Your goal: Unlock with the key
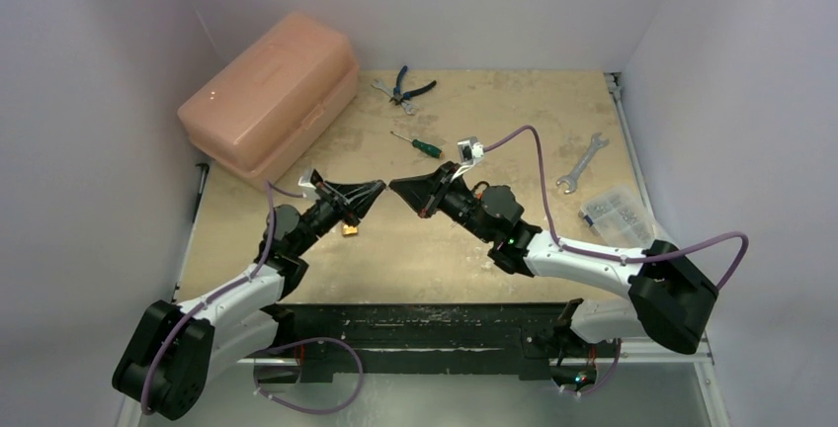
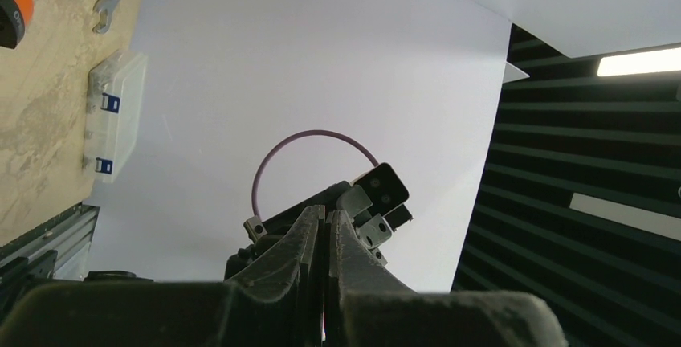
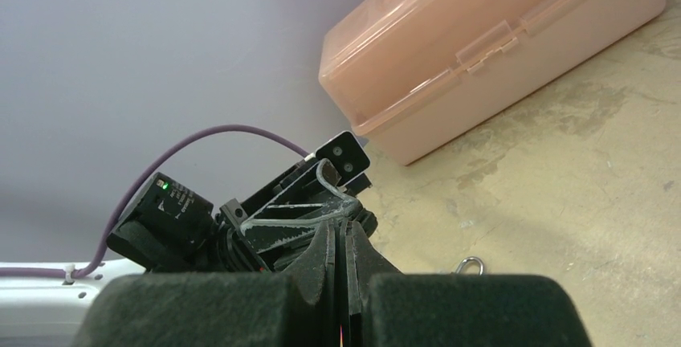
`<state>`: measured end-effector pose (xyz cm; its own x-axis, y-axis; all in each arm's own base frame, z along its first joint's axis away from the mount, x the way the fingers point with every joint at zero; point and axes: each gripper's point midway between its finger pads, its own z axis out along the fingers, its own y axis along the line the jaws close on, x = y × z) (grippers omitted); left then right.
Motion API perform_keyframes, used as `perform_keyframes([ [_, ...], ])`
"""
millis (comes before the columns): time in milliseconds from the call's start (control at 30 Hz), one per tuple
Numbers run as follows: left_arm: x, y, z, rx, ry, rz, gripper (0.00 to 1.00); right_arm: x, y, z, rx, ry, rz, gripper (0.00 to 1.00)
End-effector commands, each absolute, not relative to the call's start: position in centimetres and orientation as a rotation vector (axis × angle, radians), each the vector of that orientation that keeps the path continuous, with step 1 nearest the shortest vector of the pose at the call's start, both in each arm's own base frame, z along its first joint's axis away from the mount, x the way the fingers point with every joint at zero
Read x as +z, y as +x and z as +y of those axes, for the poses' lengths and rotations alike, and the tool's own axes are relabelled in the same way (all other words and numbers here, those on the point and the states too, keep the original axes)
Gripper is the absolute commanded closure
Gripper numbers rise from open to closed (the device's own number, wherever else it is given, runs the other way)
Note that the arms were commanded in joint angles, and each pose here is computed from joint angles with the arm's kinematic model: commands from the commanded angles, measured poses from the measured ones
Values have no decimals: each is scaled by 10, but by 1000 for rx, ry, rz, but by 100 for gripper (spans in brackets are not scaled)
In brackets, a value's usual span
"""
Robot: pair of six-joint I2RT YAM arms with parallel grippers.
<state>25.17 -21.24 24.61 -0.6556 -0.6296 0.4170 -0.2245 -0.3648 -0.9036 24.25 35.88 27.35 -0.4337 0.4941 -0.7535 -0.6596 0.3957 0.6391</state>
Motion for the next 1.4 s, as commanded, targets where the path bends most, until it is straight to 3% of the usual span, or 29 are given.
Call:
perform_keyframes([
  [0, 268, 255, -213, -2118, -1078, 1539, 100, 292, 239, 357, 1327, -161, 1486, 100],
  [200, 271, 261, -216, -2022, -999, 1581, 100, 290, 234, 355, 1327, -176, 1507, 97],
  [333, 270, 263, -218, -1929, -895, 1622, 100, 296, 227, 349, 1312, -219, 1511, 63],
  [500, 273, 264, -219, -1862, -785, 1621, 100, 315, 222, 334, 1246, -257, 1498, 46],
  [1033, 333, 276, -215, -1219, -59, 1693, 100, 356, 218, 295, 1155, -192, 1398, 41],
  [1367, 366, 258, -221, -1221, 156, 1590, 100, 390, 214, 299, 1206, -208, 1300, 41],
])
